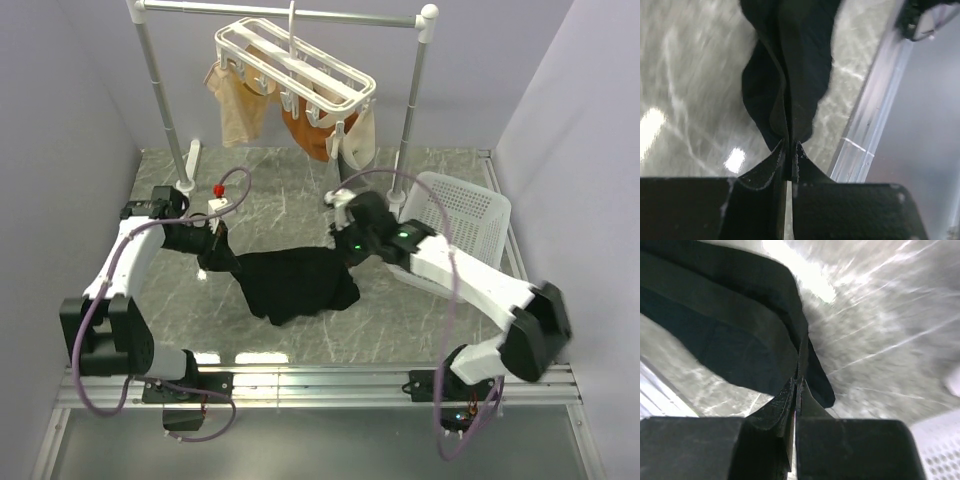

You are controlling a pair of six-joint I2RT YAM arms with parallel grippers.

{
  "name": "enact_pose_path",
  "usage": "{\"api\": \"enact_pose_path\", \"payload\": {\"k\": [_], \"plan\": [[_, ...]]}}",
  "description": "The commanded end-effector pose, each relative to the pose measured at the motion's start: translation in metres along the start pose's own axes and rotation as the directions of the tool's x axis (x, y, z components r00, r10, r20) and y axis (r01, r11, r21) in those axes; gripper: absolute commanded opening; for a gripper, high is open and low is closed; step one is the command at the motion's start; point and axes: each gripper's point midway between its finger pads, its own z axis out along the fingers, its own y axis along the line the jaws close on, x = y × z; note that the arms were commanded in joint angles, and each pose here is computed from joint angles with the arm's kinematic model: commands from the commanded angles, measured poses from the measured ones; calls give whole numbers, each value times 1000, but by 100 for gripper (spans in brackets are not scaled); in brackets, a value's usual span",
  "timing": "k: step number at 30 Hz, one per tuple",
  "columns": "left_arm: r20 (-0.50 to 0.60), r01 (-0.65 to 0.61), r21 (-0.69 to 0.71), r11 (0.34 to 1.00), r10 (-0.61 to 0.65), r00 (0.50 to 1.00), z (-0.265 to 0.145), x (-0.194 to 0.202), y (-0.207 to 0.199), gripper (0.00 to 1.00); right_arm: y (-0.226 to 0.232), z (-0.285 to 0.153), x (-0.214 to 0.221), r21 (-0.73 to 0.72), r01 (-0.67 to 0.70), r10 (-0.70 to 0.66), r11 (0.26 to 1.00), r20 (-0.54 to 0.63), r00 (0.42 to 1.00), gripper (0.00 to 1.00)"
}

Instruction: Clip the underwear to the hanger

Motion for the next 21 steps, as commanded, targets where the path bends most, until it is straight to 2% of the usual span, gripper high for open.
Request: {"api": "enact_pose_path", "payload": {"k": [1, 3, 4, 7, 10, 15, 18, 20, 21], "plan": [[-19, 118, -104, 988, -121, 992, 6, 13, 43, 9, -7, 40, 1, 79, 17, -12, 997, -63, 998, 0], [-5, 144, -184, 972, -147, 989, 8, 13, 73, 8, -14, 60, 5, 115, 0, 11, 993, -96, 995, 0], [0, 187, -228, 956, -192, 981, 7, 13, 82, 9, -16, 62, -2, 129, -12, 23, 992, -84, 996, 0], [-2, 183, -326, 928, -194, 981, 3, 17, 103, 14, -28, 57, -16, 147, -43, 48, 988, -31, 998, 0], [-8, 188, -335, 923, -202, 979, 8, 24, 110, 17, -32, 51, -27, 121, -32, 33, 992, -3, 999, 0], [-19, 240, -296, 925, -257, 966, 23, 38, 120, 24, -29, 64, -16, 63, -17, 21, 998, -74, 997, 0], [1, 249, -284, 926, -259, 966, 28, 36, 125, 34, -29, 77, -9, 50, -15, 21, 999, -116, 993, 0], [12, 266, -292, 919, -274, 962, 29, 35, 129, 48, -29, 83, -8, 47, -11, 17, 999, -128, 992, 0], [26, 262, -308, 915, -267, 963, 27, 29, 135, 50, -31, 88, -5, 51, -12, 19, 999, -139, 990, 0]]}}
